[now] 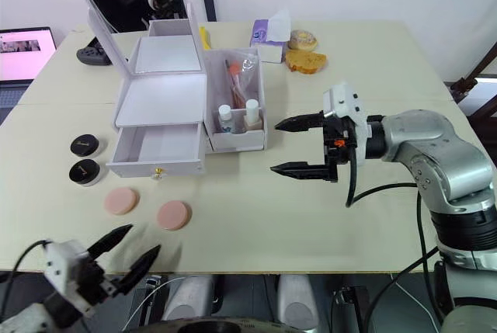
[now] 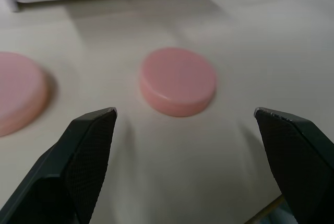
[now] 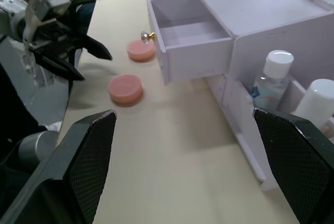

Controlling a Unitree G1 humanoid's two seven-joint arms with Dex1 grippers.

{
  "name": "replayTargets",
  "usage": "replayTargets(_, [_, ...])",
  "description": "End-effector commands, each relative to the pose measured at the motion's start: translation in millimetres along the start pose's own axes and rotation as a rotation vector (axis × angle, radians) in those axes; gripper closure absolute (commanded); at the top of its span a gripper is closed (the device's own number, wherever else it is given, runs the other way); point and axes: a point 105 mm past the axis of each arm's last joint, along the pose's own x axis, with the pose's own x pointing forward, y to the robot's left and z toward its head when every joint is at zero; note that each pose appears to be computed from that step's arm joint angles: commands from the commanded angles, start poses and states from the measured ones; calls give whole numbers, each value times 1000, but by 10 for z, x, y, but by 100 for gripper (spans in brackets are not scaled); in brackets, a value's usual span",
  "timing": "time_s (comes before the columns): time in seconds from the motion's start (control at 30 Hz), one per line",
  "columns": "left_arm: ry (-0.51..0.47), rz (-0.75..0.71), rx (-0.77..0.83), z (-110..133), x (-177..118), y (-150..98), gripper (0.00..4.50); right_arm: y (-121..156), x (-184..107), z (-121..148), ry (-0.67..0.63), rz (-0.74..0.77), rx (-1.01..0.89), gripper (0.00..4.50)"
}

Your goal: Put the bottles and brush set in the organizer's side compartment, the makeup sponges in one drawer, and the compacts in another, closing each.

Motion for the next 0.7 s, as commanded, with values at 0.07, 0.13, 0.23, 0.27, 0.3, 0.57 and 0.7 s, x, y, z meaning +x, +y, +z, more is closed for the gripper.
replayTargets(0.07, [17,-21,67,-73,157,-16,6,44,-16,139,10,21,-61,0])
replayTargets(0.13, [6,-21,69,-68,248,-14,6,58,-17,162,11,26,-67,0])
replayTargets(0.23, [2,-18,92,-75,316,-8,6,83,-19,176,14,33,-64,0])
replayTargets(0.27, [2,-23,100,-91,349,-18,6,89,-18,177,17,34,-64,0])
replayTargets(0.3, [4,-30,117,-109,382,-32,6,88,-17,183,17,31,-66,0])
replayTargets(0.57, [-43,-6,149,-63,599,-51,6,72,-27,200,19,9,-80,0])
replayTargets(0.7, [-62,-1,145,-23,674,-85,6,72,-37,197,21,2,-84,0])
